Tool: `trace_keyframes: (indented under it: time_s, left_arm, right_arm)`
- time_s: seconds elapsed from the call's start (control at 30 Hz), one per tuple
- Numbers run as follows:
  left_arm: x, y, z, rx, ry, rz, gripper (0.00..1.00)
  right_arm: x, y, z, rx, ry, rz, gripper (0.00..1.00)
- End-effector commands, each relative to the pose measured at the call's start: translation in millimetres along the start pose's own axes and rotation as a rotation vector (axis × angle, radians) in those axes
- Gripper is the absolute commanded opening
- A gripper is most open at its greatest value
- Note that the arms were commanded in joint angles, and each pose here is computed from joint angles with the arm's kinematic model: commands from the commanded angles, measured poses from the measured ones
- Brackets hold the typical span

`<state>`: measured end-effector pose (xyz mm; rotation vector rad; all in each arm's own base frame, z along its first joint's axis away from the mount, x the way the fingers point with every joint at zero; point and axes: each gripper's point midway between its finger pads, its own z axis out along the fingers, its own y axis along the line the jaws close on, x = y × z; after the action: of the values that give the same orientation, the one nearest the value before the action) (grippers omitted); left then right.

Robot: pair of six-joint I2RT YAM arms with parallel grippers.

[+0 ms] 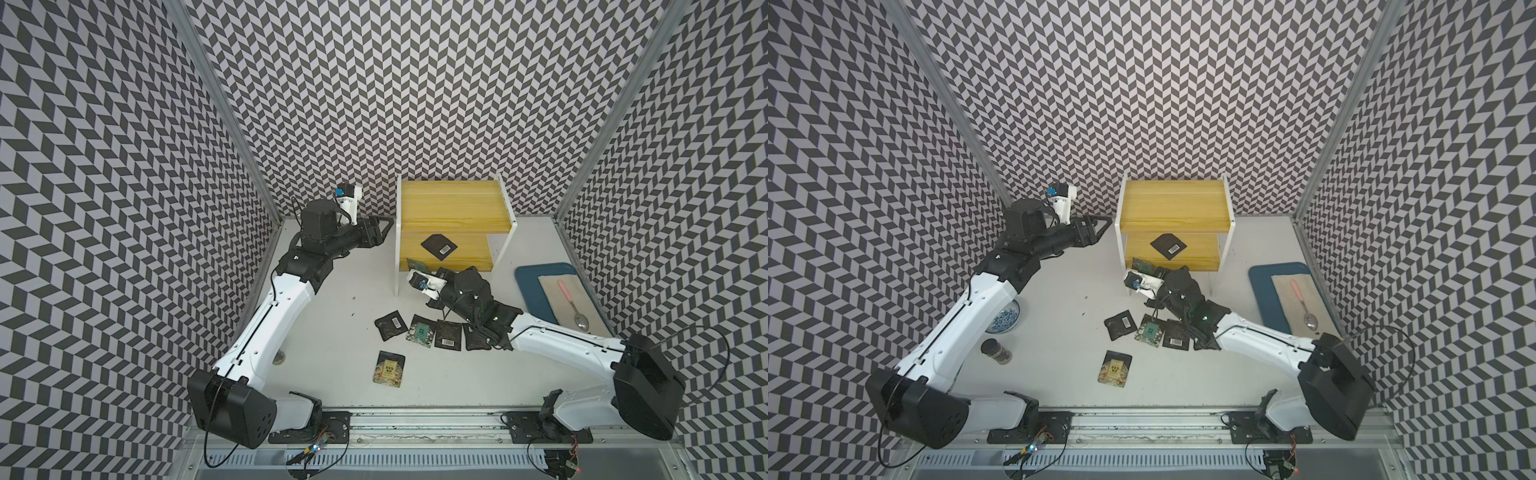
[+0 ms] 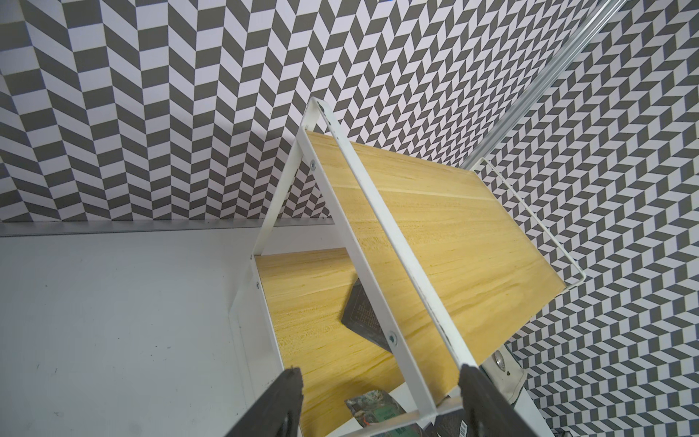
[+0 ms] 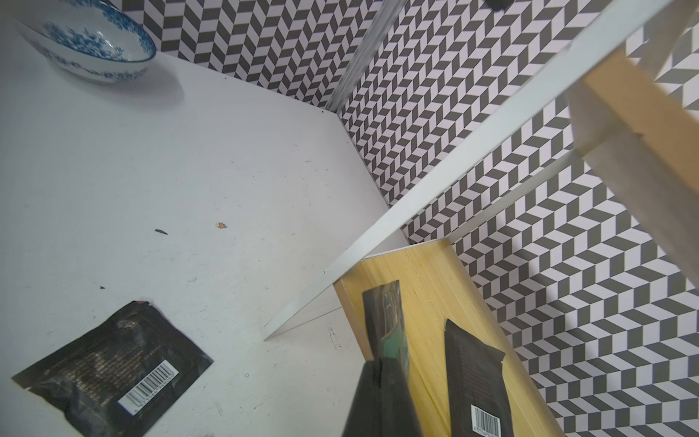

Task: Remove the tea bags from the shelf
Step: Pick up the tea bag from the shelf, then place the tea bag at the center of the board.

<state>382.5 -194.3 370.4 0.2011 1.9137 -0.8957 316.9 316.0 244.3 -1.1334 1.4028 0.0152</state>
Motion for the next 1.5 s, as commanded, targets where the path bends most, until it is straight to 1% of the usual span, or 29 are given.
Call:
trace_keyframes:
  time_s: [0.0,0.17,0.3,0.4,0.57,0.77,0.97,1.03,1.23,1.37,1.47]
  left_arm:
    - [-9,-5,-12,0.002,-0.041,0.012,0.69]
    - [-5,-7,-16,0.014,-0.037,0.004,0.69]
    - [-1,-8,-19,0.017,-0.035,-0.001,0.69]
    - [1,-8,-23,0.015,-0.036,-0.001,0.69]
    - [6,-7,-25,0.011,-0.030,-0.006,0.69]
    - [15,-4,-24,0.010,-0.012,-0.018,0.69]
    - [23,0,-24,0.005,0.001,-0.024,0.69]
    - [25,1,-23,0.003,0.005,-0.027,0.69]
    - [29,3,-22,0.001,0.011,-0.032,0.69]
    - [32,5,-21,0.000,0.016,-0.039,0.69]
    - [33,6,-21,-0.002,0.017,-0.040,0.69]
  right_arm:
    - [-13,-12,-15,0.041,-0.044,0.038,0.00]
    - [-20,-13,-30,0.026,-0.061,0.069,0.00]
    - [-36,-14,-49,-0.004,-0.122,0.115,0.00]
    - [-46,-13,-64,-0.036,-0.165,0.163,0.00]
    - [-56,-6,-82,-0.127,-0.177,0.278,0.00]
    - [-50,15,-96,-0.261,-0.131,0.422,0.00]
    - [-35,40,-108,-0.364,-0.085,0.540,0.00]
    - [-28,55,-109,-0.424,-0.060,0.578,0.00]
    - [0,89,-107,-0.521,0.041,0.680,0.00]
    - [12,114,-102,-0.610,0.094,0.745,0.00]
    - [24,128,-94,-0.655,0.189,0.778,0.00]
